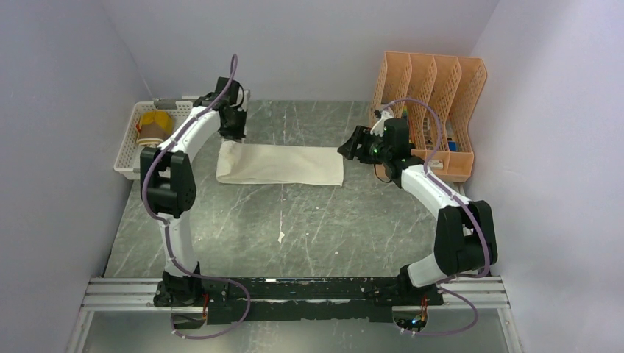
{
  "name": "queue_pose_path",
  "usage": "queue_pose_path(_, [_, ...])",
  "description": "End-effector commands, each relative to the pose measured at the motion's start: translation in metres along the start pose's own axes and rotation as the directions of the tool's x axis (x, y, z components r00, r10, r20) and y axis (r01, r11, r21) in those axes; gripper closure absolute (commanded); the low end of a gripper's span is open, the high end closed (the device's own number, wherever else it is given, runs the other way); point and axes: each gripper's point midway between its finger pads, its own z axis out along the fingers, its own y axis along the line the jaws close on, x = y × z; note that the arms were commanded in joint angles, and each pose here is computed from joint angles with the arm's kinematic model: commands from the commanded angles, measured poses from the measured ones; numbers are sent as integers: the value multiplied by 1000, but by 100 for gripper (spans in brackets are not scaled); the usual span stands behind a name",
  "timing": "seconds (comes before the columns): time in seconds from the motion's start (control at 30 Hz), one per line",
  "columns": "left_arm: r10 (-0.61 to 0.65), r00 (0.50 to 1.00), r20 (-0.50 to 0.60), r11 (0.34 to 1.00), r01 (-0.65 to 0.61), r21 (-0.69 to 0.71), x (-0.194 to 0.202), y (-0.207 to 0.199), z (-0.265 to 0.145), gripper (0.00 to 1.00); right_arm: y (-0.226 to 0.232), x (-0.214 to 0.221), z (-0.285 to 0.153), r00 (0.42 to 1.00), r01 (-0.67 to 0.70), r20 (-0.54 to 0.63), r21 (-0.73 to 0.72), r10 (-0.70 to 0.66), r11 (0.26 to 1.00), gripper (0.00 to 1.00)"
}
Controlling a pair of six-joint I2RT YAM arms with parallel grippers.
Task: Roll the towels
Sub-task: Fold the towel at the center of the board.
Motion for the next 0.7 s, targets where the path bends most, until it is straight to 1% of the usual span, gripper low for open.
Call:
queue_pose_path(0.0, [-80, 996, 38, 920, 59, 386, -26, -95, -16, 93, 11, -15, -9, 999, 9, 34, -9, -9, 1000, 35])
queue_pose_path(0.03, [-91, 995, 32, 888, 67, 455, -27, -113, -17, 93, 11, -15, -10, 1000, 7, 31, -7, -6, 1000, 35])
queue_pose_path(0.1, [-110, 994, 7, 800, 84, 594, -27, -150, -23, 93, 13, -17, -12, 999, 6, 36, -5, -6, 1000, 35])
queue_pose_path(0.13, [-111, 994, 1, 772, 85, 630, -27, -165, -23, 93, 13, -19, -14, 999, 4, 41, -2, -4, 1000, 34])
queue_pose_path(0.2, [-106, 994, -7, 740, 83, 667, -25, -192, -22, 93, 14, -20, -18, 999, 1, 53, 1, -1, 1000, 34])
queue_pose_path(0.3, [-89, 996, -14, 713, 73, 698, -19, -234, -18, 93, 15, -23, -24, 997, 1, 73, 12, -2, 1000, 34])
queue_pose_path(0.4, [-111, 993, -31, 675, 98, 731, -16, -265, -9, 93, 16, -26, -32, 996, 7, 87, 21, -9, 1000, 34])
queue_pose_path(0.57, [-189, 980, -60, 572, 160, 805, -19, -303, 5, 93, 17, -28, -45, 994, 17, 110, 39, -21, 999, 34])
queue_pose_path(0.67, [-196, 979, -63, 555, 164, 816, -22, -320, 11, 93, 17, -29, -52, 991, 18, 128, 52, -24, 998, 33])
